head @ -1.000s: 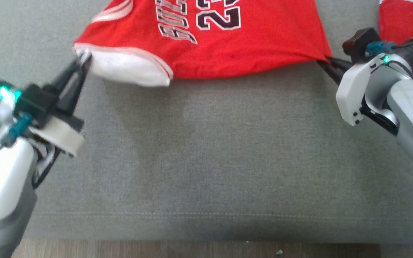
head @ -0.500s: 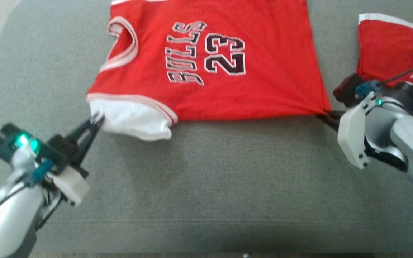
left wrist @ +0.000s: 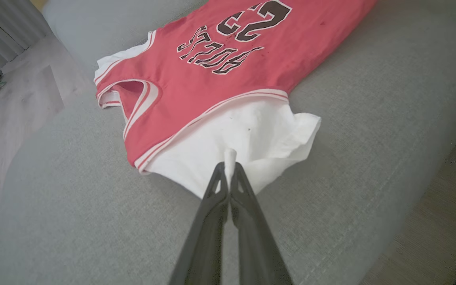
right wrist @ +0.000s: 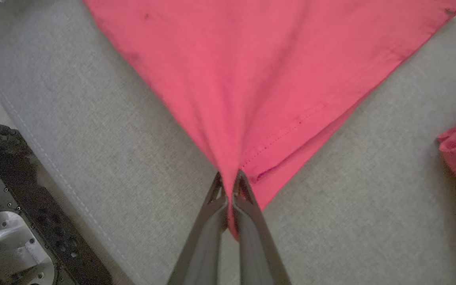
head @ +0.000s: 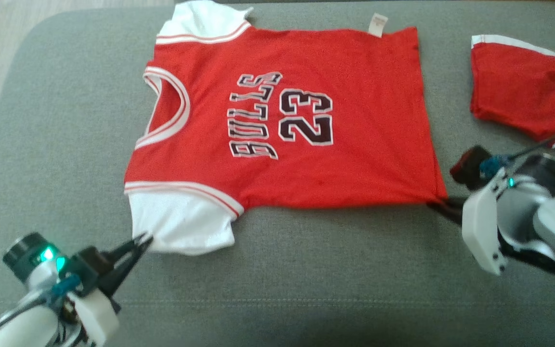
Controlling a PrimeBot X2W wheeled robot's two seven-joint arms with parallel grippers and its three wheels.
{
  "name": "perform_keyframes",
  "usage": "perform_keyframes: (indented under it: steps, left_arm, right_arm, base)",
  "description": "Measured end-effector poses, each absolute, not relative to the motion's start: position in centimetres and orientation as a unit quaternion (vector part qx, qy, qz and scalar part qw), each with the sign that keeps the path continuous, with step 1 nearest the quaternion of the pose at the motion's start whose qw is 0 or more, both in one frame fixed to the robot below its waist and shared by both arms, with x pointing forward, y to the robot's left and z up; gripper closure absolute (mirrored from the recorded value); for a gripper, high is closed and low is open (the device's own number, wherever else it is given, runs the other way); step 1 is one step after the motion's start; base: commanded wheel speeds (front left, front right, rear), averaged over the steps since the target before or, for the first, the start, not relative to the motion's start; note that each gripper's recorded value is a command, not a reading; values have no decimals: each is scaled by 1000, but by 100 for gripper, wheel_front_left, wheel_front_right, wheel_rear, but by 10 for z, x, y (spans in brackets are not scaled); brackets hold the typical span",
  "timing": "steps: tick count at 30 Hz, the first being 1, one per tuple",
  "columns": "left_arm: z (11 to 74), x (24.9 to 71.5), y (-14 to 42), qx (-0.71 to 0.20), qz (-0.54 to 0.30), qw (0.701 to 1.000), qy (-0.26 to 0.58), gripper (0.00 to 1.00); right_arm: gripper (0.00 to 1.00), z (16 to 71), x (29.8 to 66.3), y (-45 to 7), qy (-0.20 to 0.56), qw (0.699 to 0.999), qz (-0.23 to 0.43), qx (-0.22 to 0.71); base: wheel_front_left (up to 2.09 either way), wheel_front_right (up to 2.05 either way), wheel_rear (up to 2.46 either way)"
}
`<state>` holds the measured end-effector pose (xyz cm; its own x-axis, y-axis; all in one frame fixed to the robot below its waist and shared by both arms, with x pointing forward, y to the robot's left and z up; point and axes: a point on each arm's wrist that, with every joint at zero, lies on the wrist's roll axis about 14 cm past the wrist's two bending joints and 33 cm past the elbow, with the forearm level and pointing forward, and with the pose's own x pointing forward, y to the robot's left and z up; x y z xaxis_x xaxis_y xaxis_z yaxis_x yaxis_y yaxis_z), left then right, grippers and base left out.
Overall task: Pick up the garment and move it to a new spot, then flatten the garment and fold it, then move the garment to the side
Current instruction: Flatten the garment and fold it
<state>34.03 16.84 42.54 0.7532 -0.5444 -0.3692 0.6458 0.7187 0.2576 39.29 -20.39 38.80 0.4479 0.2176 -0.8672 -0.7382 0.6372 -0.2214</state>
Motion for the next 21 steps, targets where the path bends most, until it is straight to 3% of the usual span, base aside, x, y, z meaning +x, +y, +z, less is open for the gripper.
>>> perform_keyframes:
  steps: [7,16,21]
  left_arm:
    - [402,295,167,195,-375,885,195,100]
    - [408,279,165,163,-382,884,216,100]
    - [410,275,164,151,-385,883,223,100]
  right_arm:
    - [100,379,360,-217,471,766,303,-314]
    - [100,373,317,-219,527,734,314,-293]
    - [100,376,312,-225,532,724,315,-306]
  base:
    - [0,0,0]
    - [0,0,0]
    - [0,0,0]
